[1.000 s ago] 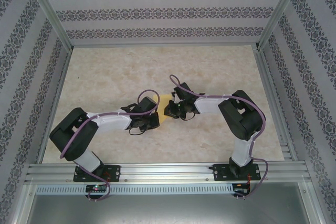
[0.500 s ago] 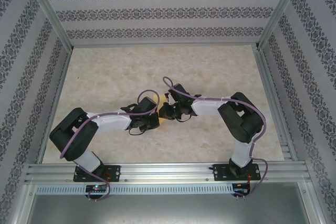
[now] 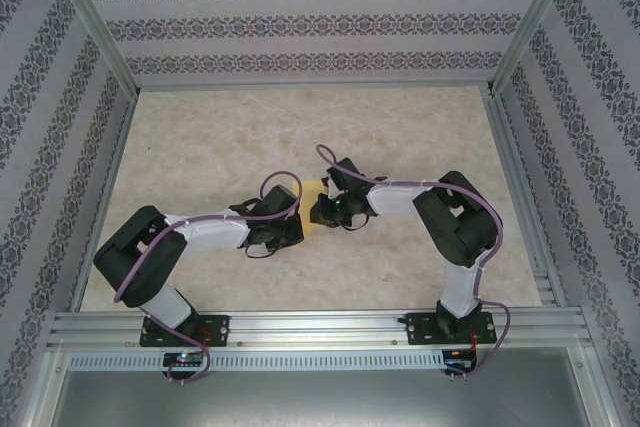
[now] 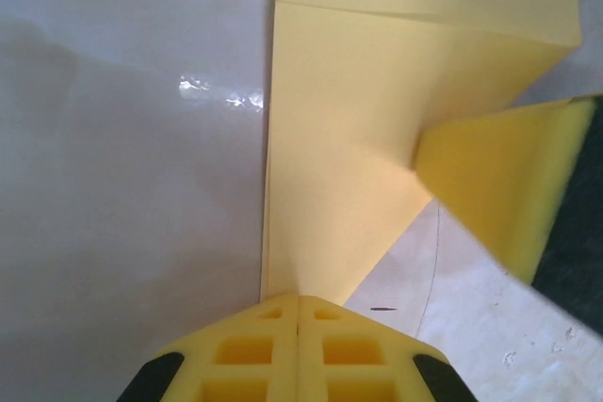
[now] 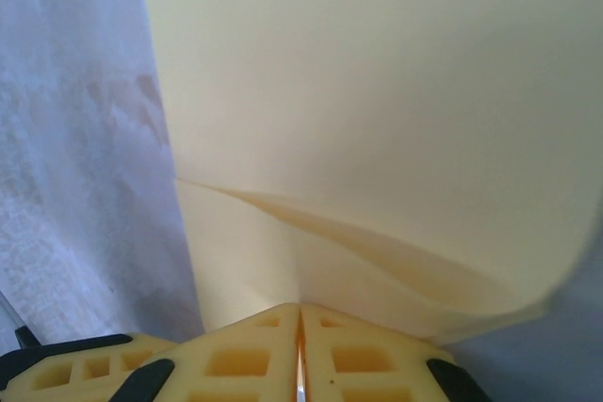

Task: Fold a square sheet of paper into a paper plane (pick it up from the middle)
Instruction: Third fold the triangle at the center of the table.

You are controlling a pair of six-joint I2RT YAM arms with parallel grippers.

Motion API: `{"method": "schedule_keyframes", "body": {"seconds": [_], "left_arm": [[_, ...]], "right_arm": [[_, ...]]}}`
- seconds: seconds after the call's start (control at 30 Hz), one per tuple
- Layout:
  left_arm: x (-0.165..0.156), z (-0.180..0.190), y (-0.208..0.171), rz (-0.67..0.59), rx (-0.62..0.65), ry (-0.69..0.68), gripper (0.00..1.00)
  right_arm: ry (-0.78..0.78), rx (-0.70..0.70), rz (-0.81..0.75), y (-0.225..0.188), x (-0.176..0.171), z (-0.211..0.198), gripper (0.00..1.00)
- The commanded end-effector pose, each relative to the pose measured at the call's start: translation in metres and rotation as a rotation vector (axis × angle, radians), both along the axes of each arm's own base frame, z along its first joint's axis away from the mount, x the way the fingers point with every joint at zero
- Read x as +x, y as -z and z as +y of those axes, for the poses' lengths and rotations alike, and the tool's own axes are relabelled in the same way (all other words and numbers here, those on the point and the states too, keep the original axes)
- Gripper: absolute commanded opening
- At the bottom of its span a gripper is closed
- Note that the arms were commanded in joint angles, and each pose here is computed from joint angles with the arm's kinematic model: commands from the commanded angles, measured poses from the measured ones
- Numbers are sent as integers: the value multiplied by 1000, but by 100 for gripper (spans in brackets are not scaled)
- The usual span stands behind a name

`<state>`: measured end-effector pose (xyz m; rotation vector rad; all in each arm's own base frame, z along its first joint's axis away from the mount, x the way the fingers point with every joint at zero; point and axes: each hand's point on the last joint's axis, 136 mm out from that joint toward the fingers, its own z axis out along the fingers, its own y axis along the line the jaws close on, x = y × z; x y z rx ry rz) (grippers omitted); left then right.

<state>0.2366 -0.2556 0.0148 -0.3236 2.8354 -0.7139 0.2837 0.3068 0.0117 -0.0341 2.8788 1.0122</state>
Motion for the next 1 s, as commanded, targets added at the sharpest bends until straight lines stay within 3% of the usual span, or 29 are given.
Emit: {"method": "schedule_keyframes", "body": {"seconds": [0.0, 0.2, 0.43, 0.73, 0.97], "left_arm": [[-42, 44, 38, 172, 162, -38, 0], [-41, 42, 37, 166, 153, -34, 0], [-36, 37, 33, 153, 148, -22, 0], [-35, 38, 31, 152, 155, -24, 0], [-37, 40, 32, 157, 160, -24, 0]], "right_arm": [[97, -136, -31, 15, 24, -44, 10], [115, -134, -107, -12, 46, -56, 11], [20, -37, -215, -64, 34, -18, 12], [-73, 3, -104, -26, 2, 28, 10], [-8, -85, -60, 5, 19, -8, 9]]}}
